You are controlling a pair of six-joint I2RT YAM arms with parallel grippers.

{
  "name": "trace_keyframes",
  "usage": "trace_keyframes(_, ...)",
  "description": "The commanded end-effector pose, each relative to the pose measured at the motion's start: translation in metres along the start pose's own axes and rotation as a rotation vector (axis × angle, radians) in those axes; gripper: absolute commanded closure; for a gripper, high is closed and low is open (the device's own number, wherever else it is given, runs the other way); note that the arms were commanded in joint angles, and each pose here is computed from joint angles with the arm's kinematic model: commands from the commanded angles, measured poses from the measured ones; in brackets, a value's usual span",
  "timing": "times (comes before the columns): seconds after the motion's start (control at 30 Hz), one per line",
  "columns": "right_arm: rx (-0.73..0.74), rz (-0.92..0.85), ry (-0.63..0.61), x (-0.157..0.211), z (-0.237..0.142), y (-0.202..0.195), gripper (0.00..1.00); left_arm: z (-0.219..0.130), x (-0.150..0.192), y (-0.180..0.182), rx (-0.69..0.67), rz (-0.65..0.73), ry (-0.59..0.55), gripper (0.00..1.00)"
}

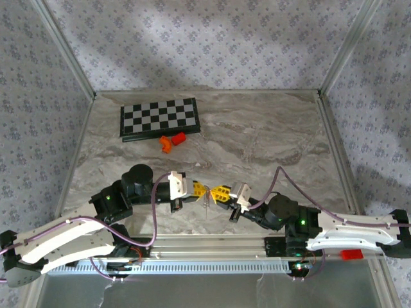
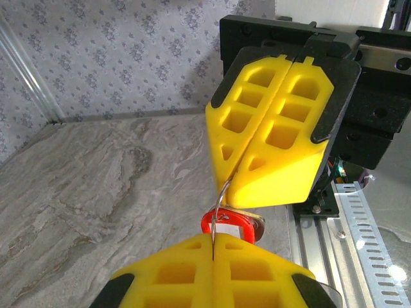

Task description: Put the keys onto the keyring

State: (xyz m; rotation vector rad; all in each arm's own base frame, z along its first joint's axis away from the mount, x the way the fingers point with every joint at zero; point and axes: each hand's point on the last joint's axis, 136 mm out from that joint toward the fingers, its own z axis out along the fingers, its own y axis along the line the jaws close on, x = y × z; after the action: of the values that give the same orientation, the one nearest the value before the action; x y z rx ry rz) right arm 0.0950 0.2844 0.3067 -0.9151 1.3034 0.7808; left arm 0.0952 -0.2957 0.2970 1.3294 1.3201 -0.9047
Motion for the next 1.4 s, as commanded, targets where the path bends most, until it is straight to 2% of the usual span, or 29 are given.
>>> trace_keyframes(0.0,0.030,0.014,-0.022,-0.0040,-0.0020,-0.0066,1.00,-0.0065,-0.0239,-0.0005,-0.001,0.040,-0.068,1.00)
trace_keyframes(0.97,0.021,-0.025,-0.006,0.0017,-0.0041,-0.0060,1.00,-0.0048,-0.0249,-0.0004,0.004,0.034,-0.066,1.00)
trace_keyframes(1.37,-0.014,-0.021,-0.038,-0.0023,-0.0060,-0.0002,1.00,-0.0033,-0.0230,-0.0003,0.004,0.031,-0.063,1.00)
